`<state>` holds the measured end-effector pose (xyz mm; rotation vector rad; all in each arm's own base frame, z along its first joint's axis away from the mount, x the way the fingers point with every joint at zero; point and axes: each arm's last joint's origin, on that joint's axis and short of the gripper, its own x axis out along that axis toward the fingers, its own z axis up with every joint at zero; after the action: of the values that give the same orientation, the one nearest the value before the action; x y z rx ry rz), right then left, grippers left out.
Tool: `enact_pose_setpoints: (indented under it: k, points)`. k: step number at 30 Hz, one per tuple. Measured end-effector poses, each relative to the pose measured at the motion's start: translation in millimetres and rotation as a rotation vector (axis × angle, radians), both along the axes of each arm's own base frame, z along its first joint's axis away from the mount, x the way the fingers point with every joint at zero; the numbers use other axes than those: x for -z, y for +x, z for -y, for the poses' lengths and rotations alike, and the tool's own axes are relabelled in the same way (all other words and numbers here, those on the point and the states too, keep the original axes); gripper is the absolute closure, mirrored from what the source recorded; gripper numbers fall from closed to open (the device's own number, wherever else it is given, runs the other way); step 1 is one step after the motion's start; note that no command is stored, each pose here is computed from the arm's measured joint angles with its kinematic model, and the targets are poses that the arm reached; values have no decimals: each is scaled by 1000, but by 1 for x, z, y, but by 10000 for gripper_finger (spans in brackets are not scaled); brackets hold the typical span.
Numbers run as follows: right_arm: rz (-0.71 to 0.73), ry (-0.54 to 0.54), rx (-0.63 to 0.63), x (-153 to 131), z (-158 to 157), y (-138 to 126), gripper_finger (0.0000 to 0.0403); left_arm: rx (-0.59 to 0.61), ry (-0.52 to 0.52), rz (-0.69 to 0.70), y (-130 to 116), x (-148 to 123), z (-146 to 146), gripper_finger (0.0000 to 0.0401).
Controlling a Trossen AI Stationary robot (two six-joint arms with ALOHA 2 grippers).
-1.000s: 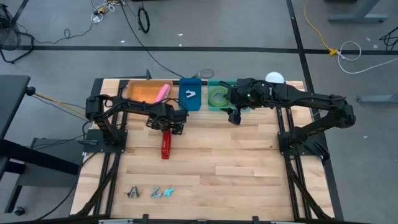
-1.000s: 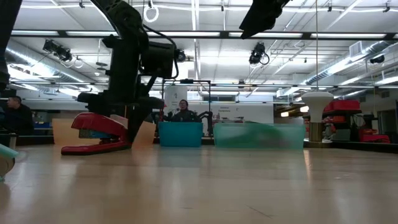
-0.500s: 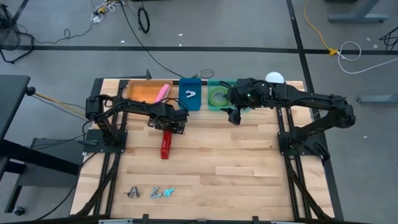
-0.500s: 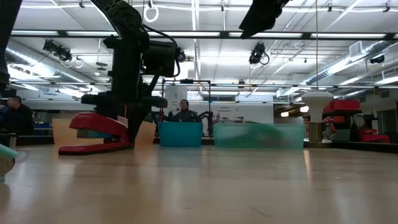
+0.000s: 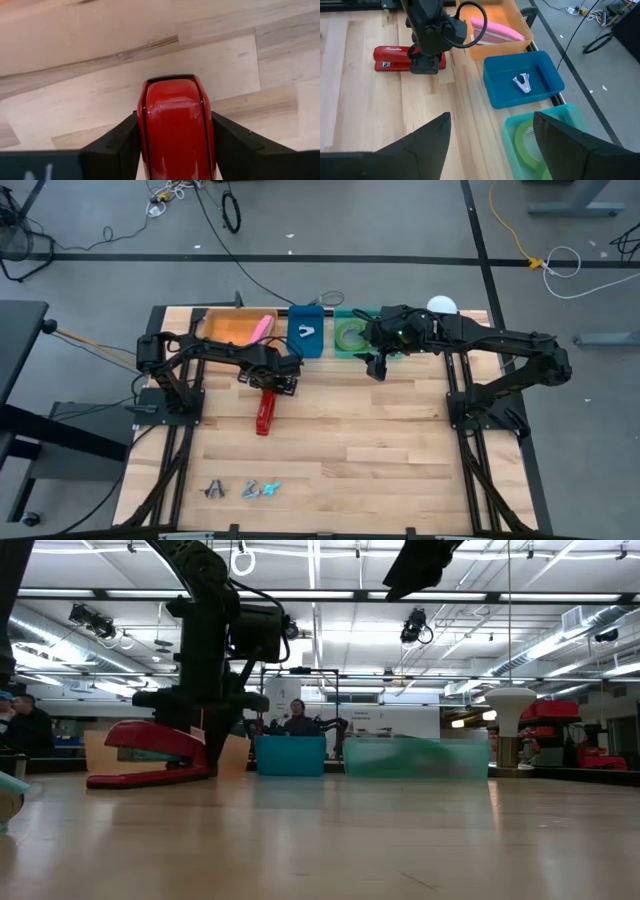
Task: Pick and place Stapler, Stapler remover, tape
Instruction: Put the red stapler into the orange bin
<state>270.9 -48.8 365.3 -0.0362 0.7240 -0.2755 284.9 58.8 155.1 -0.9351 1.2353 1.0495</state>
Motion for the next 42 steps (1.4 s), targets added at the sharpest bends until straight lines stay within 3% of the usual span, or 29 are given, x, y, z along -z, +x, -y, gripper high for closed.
enact_pose_setpoints:
  k: [15, 26, 42]
  points:
    - [27, 5, 8, -2, 0, 1, 121, 67, 12, 88, -5, -38, -1, 198]
    - [42, 3, 8, -3, 0, 2, 121, -15, 76, 227, -32, -83, -18, 203]
    - [52, -8, 1, -4, 1, 3, 121, -177, 286, 415, -88, -142, -39, 204]
